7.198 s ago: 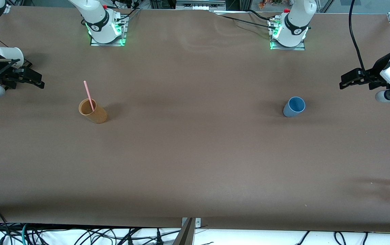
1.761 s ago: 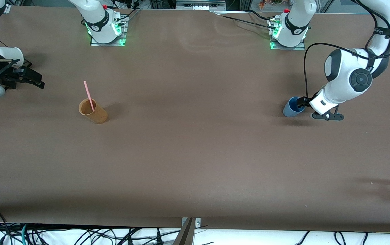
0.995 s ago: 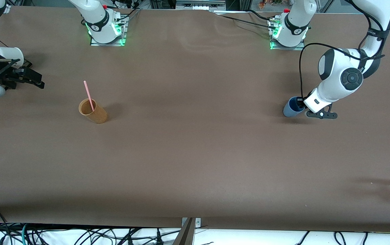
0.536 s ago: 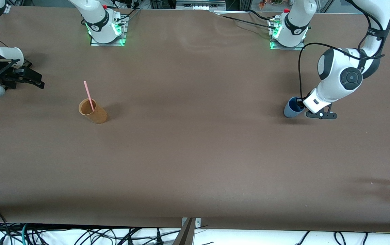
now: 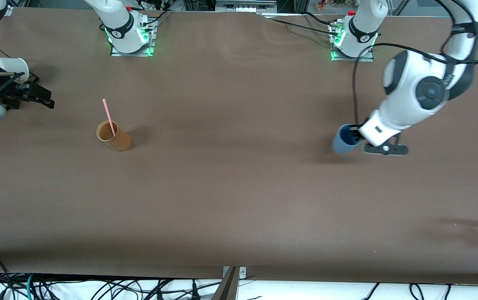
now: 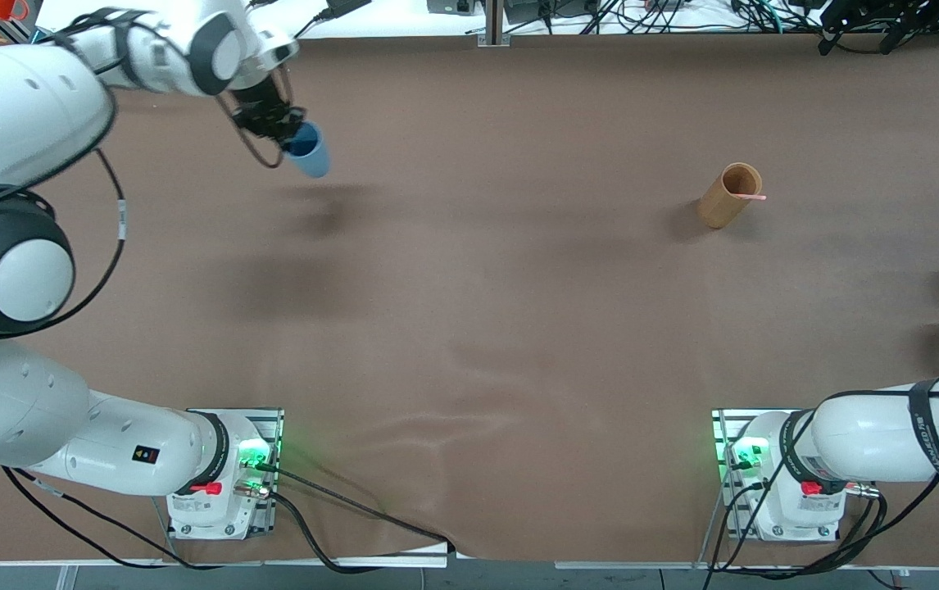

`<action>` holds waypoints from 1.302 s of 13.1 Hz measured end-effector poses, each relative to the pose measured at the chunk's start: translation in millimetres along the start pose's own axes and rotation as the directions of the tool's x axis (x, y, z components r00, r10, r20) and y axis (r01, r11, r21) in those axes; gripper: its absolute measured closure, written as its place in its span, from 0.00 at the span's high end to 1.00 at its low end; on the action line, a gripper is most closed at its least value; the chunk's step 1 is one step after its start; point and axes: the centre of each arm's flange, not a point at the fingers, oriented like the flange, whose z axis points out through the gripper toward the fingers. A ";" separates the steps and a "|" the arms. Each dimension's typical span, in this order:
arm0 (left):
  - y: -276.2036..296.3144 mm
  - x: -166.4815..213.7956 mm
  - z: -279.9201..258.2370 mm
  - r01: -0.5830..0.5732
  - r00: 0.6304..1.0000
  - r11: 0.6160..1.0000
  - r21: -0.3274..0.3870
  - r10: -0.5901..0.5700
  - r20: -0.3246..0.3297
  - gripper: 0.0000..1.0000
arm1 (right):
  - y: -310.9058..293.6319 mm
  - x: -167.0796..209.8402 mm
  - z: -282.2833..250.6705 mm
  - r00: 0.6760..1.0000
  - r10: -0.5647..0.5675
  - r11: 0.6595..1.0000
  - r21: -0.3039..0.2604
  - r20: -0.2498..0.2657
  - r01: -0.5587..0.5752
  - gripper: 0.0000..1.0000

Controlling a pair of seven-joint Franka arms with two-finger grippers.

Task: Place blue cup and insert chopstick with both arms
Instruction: 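Carry the blue cup toward the tan cup and set it down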

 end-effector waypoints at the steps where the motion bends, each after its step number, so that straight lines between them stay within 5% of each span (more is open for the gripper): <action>1: 42.8 -1.7 -1.4 0.018 1.000 1.000 -0.001 -0.018 -0.009 0.06 | 0.1 0.0 0.0 1.000 0.000 1.000 0.000 0.000 0.000 1.00; 7: 269.1 -26.3 40.1 0.109 0.994 0.993 -0.044 -0.109 -0.001 0.06 | 0.2 0.0 0.1 1.000 0.000 1.000 0.000 0.000 0.000 1.00; 17: 398.1 -52.5 129.6 0.203 0.979 0.978 -0.052 -0.201 0.037 0.06 | 0.4 0.0 0.1 1.000 0.001 1.000 0.000 0.000 -0.001 1.00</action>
